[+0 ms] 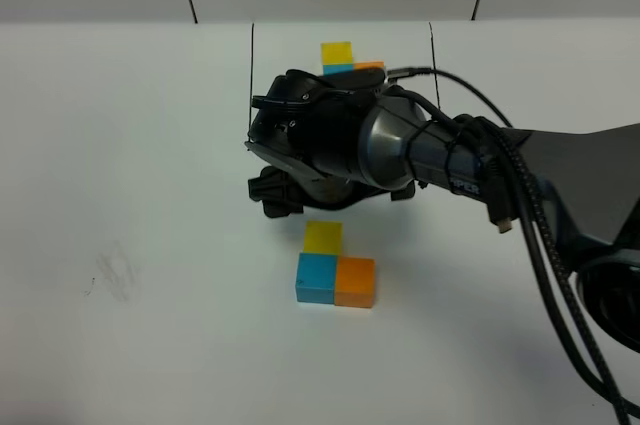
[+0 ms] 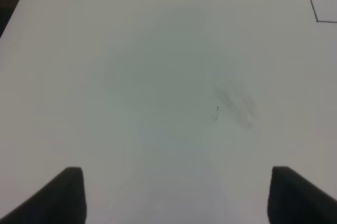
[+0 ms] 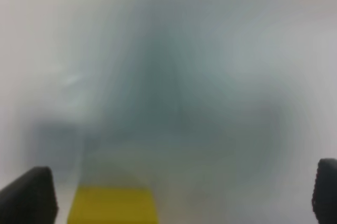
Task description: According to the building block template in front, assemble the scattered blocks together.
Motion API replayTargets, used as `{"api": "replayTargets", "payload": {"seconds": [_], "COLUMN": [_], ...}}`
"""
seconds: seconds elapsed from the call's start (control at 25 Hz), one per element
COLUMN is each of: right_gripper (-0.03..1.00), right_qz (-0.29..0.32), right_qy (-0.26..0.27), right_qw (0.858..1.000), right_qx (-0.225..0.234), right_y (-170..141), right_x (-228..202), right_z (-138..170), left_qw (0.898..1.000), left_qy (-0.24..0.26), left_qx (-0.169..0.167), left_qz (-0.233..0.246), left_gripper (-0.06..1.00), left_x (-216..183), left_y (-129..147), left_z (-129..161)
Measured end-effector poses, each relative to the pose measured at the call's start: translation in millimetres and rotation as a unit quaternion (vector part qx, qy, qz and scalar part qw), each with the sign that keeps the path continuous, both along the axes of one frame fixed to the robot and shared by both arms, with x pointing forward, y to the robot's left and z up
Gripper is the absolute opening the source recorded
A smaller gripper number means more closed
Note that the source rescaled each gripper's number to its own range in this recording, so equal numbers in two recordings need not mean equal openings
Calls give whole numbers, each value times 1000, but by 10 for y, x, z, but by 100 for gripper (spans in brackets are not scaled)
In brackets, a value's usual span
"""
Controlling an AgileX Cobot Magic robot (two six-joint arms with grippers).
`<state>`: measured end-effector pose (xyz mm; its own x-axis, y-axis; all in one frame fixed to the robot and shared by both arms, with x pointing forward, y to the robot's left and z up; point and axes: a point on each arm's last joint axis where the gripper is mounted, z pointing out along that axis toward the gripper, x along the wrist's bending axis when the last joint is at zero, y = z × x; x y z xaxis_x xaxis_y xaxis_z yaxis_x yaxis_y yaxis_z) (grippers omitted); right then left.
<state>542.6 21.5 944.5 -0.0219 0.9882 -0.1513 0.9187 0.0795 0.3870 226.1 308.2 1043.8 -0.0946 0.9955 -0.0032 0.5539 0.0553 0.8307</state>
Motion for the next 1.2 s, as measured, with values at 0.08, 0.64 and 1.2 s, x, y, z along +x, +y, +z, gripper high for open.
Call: {"api": "replayTargets", "payload": {"seconds": [0.08, 0.64, 1.2], "right_gripper": [100, 100, 100], "right_qz": [14, -117, -66], "right_qy": [-50, -264, -337], "right_qw": [999, 952, 930], "right_qx": [-13, -104, -130], "right_y": [-64, -2431, -3568], "right_x": [55, 241, -2254], "right_z": [225, 2468, 3365], "left_qw": [1000, 1000, 1000], "left_qy": [0, 0, 0], "left_qx": [0, 0, 0], "left_qz": [0, 0, 0], "left_gripper": [60, 60, 60], "left_x": [0, 0, 0], "left_y": [0, 0, 0], "left_z": [0, 0, 0]}}
